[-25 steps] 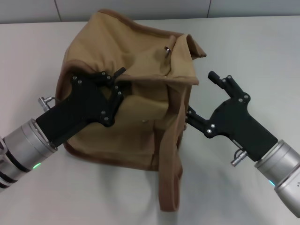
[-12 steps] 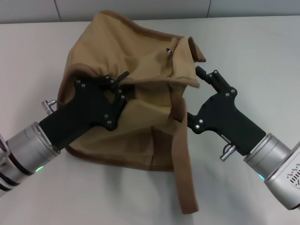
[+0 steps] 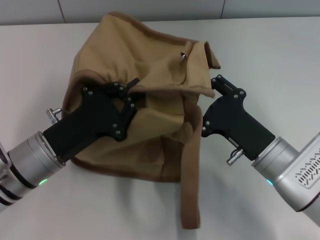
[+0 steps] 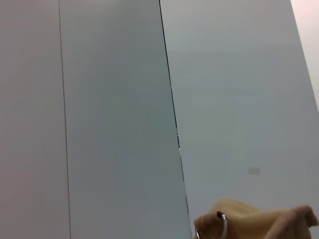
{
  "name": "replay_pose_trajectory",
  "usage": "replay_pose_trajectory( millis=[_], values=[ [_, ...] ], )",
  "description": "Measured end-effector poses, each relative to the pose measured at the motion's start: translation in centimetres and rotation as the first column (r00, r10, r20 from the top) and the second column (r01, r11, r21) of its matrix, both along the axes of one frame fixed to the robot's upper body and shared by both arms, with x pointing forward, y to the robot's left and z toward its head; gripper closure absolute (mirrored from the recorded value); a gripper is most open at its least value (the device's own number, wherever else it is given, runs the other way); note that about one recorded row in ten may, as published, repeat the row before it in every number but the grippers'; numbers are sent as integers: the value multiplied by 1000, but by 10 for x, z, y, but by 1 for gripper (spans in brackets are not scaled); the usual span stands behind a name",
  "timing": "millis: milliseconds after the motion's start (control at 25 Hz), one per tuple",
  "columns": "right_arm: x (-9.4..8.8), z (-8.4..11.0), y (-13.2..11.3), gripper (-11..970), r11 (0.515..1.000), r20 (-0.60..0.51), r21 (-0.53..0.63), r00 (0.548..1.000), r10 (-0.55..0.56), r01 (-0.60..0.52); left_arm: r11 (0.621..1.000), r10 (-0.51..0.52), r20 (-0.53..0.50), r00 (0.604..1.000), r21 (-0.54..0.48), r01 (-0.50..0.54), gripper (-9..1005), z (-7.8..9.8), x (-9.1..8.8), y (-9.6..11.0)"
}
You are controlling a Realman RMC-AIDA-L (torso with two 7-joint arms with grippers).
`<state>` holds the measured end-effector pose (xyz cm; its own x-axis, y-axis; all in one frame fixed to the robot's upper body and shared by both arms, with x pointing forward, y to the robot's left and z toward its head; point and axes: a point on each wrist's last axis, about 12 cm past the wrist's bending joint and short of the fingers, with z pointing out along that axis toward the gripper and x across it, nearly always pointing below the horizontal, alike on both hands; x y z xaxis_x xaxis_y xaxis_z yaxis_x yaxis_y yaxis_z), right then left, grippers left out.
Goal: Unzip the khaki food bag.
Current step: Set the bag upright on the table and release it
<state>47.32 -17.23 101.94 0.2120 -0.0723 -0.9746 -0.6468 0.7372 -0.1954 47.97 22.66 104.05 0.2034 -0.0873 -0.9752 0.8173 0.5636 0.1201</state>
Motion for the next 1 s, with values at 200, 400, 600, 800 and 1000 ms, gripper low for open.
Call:
replay_pose_trajectory(
  millis=[200,400,600,800,1000],
  values=[
    [1,0,2,333,1000,-11,2,1000,-2,2,1000,-1,-1,1000,-2,1,898,-1,-1,-1],
    [1,0,2,360,1000,-12,4,1000,-3,3,1000,0,3,1000,0,0,894,-1,-2,-1],
    [-1,-1,2,567,1000,-12,4,1000,2,-2,1000,1,9,1000,5,-1,890,-1,-2,-2],
    [-4,-1,4,703,1000,-7,-1,1000,30,-30,1000,2,7,1000,8,-2,886,-1,-2,-2],
    [-5,-1,5,758,999,-7,-2,999,36,-36,1000,5,6,1000,9,-5,882,-1,-1,-2]
  ],
)
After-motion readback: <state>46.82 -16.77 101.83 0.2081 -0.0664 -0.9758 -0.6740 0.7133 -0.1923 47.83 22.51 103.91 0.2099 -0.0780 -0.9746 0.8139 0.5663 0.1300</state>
